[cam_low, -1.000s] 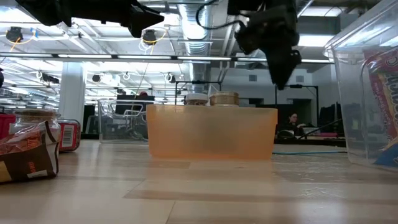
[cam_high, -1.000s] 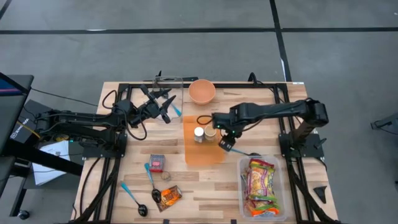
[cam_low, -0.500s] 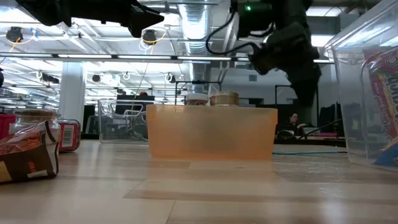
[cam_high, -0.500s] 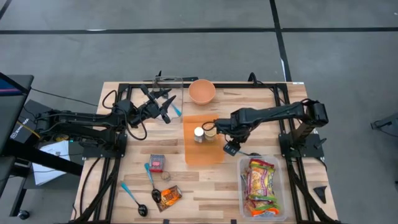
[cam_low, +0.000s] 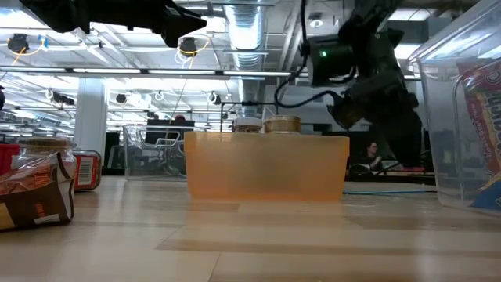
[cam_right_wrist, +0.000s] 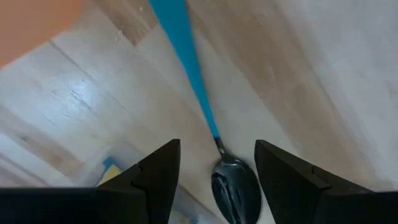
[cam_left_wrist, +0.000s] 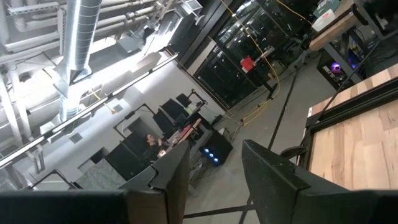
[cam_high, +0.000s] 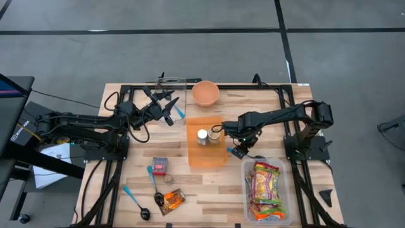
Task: Pick & Place Food Item
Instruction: Put the blue spoon into the transparent bin
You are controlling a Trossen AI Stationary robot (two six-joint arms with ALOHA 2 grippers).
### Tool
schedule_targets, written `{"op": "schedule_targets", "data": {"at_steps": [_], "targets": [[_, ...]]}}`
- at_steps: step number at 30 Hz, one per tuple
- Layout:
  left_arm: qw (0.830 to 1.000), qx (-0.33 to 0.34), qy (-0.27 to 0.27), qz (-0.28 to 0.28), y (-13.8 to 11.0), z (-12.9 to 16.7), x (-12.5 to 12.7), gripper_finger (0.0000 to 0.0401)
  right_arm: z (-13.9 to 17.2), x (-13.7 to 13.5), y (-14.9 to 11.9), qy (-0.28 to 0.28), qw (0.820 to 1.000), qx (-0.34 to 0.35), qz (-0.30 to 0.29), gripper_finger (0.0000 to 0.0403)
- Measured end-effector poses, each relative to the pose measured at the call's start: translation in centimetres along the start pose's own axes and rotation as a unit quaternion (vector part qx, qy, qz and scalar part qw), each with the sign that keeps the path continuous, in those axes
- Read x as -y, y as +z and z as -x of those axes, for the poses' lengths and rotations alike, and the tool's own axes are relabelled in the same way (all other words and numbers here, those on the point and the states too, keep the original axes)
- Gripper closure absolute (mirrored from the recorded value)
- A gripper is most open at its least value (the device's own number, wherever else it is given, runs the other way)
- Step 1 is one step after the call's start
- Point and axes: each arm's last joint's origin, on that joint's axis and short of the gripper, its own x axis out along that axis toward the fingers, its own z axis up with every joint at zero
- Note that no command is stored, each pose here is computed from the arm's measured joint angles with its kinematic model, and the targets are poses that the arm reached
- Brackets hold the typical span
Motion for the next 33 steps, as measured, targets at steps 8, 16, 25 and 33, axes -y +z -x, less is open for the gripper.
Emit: {"op": "schedule_targets", "data": {"at_steps": [8,16,25,33], "targets": [[1.0,0.0,0.0,0.0,0.0,0.0,0.0,0.0261,-2.1,0.5,-0.6,0.002,1.0,-0.002,0.008,0.02],[1.0,0.0,0.0,0.0,0.0,0.0,0.0,0.0261,-3.6,0.4,-1.2,0.003,1.0,0.009,0.008,0.02],[1.0,0.0,0.0,0.0,0.0,0.0,0.0,0.0261,-4.4,0.6,-1.7,-0.018,1.0,0.022,-0.002,0.02],[1.0,0.0,0.0,0.0,0.0,0.0,0.0,0.0261,-4.9,0.0,-2.3,-0.03,0.999,0.029,-0.005,0.0237]]}}
